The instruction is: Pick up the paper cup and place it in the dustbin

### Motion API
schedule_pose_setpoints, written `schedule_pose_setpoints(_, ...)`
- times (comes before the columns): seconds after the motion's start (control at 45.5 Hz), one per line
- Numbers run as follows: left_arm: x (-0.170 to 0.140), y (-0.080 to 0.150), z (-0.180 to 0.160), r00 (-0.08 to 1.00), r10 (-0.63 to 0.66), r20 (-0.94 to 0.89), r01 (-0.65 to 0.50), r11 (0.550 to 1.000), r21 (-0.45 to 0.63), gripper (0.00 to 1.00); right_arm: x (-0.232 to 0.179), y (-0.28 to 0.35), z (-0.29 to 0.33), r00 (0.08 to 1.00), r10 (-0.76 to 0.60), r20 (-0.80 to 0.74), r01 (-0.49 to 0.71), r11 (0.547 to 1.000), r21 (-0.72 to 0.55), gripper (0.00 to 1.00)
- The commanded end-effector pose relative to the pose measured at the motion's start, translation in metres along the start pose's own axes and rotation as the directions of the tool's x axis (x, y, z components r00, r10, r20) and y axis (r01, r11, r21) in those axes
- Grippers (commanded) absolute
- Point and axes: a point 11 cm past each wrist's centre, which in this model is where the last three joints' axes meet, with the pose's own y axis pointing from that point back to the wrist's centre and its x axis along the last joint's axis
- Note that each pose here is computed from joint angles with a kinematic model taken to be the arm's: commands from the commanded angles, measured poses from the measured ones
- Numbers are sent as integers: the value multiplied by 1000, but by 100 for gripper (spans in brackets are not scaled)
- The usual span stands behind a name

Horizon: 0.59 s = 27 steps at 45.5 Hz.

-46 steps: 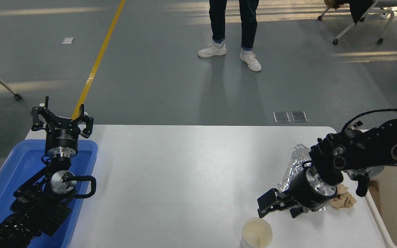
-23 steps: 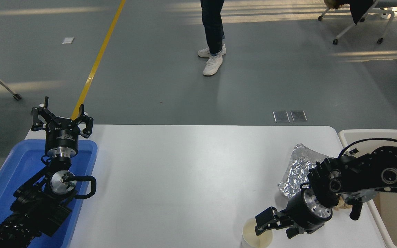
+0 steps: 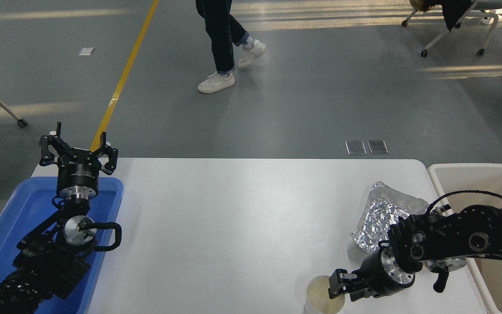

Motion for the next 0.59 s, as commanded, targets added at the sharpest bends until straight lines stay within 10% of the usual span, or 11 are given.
schedule_pose_setpoints(0.0,0,0,0,1000,0,0,0,1000,0,99,8,13,8,1000,20,-5,-20,999,-32,0)
schedule_pose_setpoints(0.571,0,0,0,1000,0,0,0,1000,0,99,43,188,5,986,147,-76,-158,973,-166,0)
